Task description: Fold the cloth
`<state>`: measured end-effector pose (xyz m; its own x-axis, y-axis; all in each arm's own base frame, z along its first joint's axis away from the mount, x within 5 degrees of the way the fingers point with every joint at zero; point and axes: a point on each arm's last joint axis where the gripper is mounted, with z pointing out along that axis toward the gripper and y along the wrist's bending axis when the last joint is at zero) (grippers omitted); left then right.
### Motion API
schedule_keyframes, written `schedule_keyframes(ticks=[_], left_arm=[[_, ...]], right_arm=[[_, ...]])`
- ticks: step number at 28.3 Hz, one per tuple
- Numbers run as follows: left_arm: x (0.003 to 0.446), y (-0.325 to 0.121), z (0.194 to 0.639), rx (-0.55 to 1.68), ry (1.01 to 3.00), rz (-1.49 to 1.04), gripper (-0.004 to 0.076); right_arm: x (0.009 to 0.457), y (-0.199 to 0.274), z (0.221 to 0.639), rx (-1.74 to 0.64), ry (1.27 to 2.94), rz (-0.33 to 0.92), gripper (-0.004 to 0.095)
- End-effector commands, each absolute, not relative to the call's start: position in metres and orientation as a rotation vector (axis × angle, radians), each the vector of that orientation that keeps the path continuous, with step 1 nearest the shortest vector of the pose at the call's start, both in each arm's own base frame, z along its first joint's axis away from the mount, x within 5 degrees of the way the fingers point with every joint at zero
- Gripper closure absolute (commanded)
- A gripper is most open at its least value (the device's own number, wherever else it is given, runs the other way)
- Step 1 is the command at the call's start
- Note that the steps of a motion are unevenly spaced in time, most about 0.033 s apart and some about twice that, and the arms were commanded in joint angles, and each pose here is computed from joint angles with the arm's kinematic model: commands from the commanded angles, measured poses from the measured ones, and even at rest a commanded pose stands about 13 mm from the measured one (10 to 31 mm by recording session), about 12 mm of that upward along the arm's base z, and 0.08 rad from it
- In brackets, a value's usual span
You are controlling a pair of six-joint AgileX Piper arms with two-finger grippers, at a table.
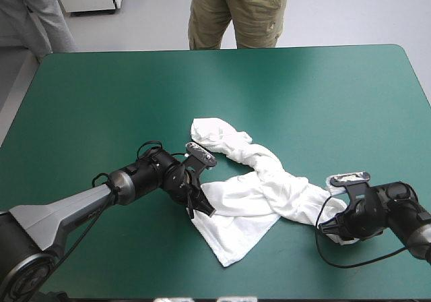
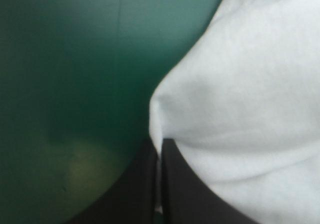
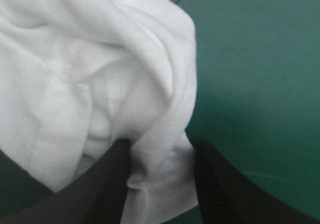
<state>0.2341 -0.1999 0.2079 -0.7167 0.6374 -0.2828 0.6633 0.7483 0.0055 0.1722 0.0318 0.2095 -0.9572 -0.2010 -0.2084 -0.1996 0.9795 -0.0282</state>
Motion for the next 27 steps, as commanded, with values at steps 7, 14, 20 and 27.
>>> schedule_keyframes(ticks=[7, 14, 20, 27], left_arm=[[0.234, -0.193, 0.222, 0.998, 2.645, -0.103, 0.0731], [0.221, -0.135, 0.306, 0.805, 2.492, -0.017, 0.0731], [0.193, -0.083, 0.407, 0.588, 2.197, -0.009, 0.0731], [0.149, -0.049, 0.527, 0.442, 1.787, 0.051, 0.0731]], right_arm=[[0.181, 0.035, 0.214, -0.328, 2.838, 0.031, 0.0926], [0.156, 0.043, 0.297, -0.308, 2.537, 0.243, 0.0926], [0.125, 0.046, 0.425, -0.301, 2.022, 0.392, 0.0925], [0.08, 0.039, 0.555, -0.346, 1.518, 0.351, 0.0925]])
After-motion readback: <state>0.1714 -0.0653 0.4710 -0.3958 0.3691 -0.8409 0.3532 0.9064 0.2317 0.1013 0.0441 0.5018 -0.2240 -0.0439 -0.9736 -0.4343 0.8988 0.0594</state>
